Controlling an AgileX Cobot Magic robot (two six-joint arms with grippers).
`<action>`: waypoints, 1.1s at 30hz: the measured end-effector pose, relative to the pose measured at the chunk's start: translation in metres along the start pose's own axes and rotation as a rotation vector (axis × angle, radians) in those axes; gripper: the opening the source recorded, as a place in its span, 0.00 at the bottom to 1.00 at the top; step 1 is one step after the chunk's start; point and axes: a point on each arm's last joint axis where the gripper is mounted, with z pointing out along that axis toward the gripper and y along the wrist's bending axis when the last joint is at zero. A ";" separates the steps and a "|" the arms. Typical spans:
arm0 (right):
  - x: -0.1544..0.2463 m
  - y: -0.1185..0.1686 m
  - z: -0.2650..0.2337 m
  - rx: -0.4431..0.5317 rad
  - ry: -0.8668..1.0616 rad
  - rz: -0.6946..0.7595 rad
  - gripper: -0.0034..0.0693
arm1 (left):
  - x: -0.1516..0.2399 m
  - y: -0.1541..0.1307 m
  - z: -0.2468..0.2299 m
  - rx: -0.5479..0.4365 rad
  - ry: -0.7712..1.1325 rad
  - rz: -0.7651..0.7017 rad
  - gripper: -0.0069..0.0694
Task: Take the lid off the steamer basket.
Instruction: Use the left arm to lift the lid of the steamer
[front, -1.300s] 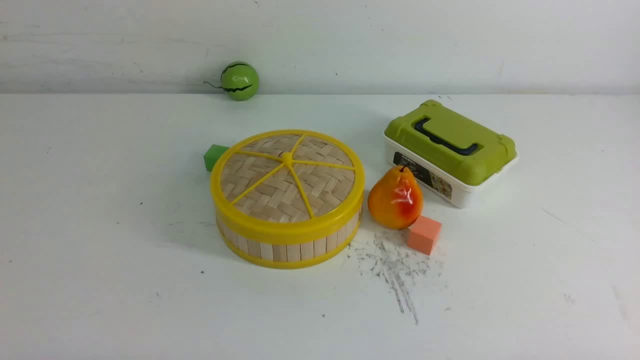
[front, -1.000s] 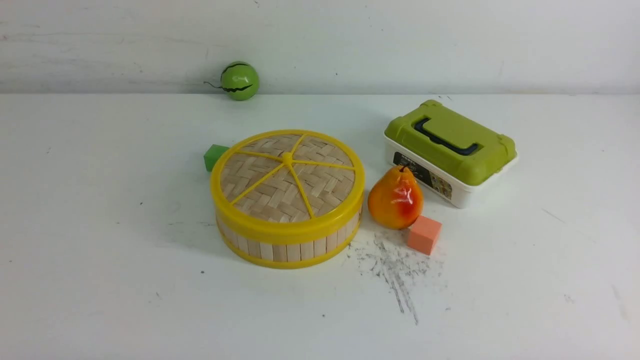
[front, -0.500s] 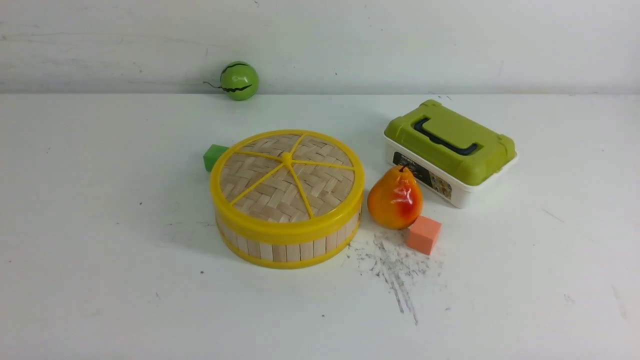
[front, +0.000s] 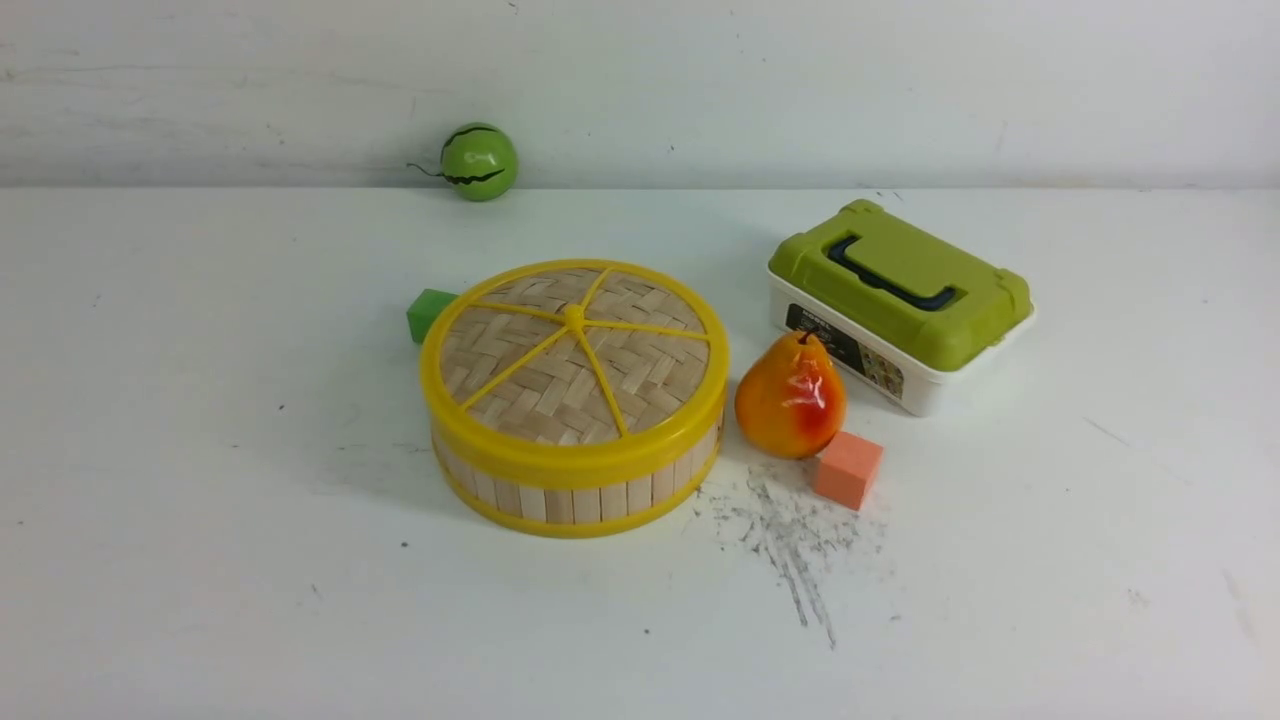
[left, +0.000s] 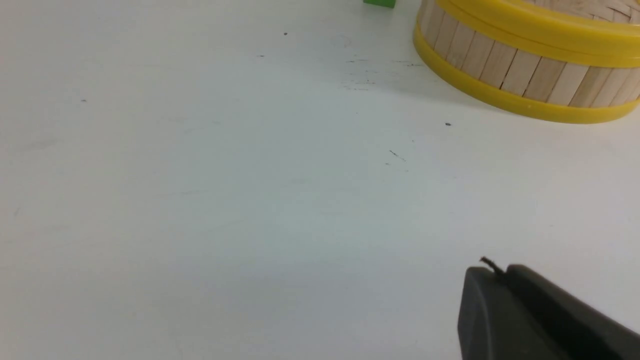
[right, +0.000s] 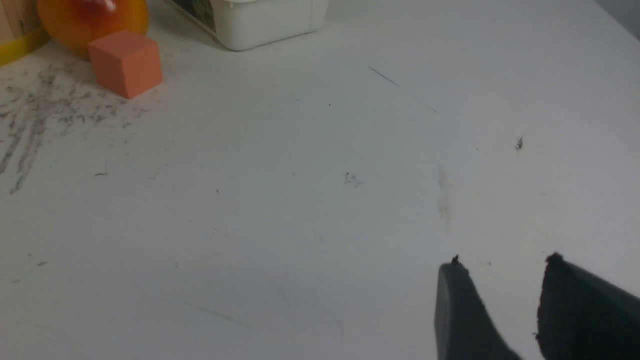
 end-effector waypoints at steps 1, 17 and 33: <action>0.000 0.000 0.000 0.000 0.000 0.000 0.38 | 0.000 0.000 0.000 0.000 0.000 0.000 0.13; 0.000 0.000 0.000 0.000 0.000 0.000 0.38 | 0.000 0.000 0.000 0.000 0.000 0.000 0.15; 0.000 0.000 0.000 0.000 0.000 0.000 0.38 | 0.000 0.000 0.000 0.000 0.000 0.000 0.17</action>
